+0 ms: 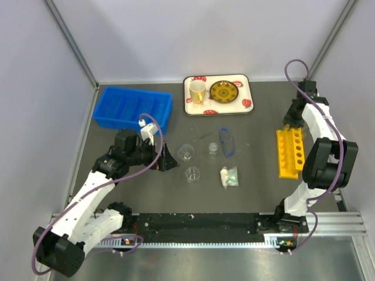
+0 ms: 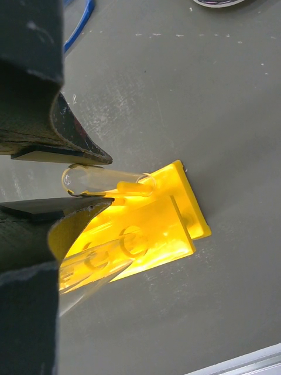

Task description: Organize the chemistry lab equipment

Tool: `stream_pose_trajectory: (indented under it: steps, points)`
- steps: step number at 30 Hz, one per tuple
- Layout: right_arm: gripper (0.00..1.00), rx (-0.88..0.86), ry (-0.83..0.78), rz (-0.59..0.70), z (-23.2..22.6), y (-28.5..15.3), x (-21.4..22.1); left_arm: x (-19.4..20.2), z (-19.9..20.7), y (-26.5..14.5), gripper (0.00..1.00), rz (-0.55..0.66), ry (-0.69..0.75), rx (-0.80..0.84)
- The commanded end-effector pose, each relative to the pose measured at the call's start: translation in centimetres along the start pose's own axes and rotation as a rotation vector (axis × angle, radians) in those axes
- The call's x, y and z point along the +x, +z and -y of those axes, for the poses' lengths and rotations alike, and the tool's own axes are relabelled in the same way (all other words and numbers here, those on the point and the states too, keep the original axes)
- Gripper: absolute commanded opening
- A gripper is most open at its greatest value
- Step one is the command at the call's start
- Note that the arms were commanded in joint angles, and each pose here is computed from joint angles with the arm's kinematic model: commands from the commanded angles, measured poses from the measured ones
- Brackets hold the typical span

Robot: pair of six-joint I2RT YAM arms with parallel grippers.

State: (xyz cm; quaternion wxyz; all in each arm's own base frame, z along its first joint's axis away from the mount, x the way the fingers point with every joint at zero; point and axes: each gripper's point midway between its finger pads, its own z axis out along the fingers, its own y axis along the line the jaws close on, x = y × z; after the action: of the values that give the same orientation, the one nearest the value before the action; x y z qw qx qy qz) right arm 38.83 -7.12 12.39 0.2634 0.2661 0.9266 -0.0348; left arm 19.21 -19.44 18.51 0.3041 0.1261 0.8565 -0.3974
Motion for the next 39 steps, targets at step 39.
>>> stream_pose_trajectory:
  steps: [39]
  points:
    - [0.36,-0.007,-0.059,0.108,-2.7,-4.8,-2.6,-0.4,0.2,0.1,0.99,0.027,0.045,0.016]
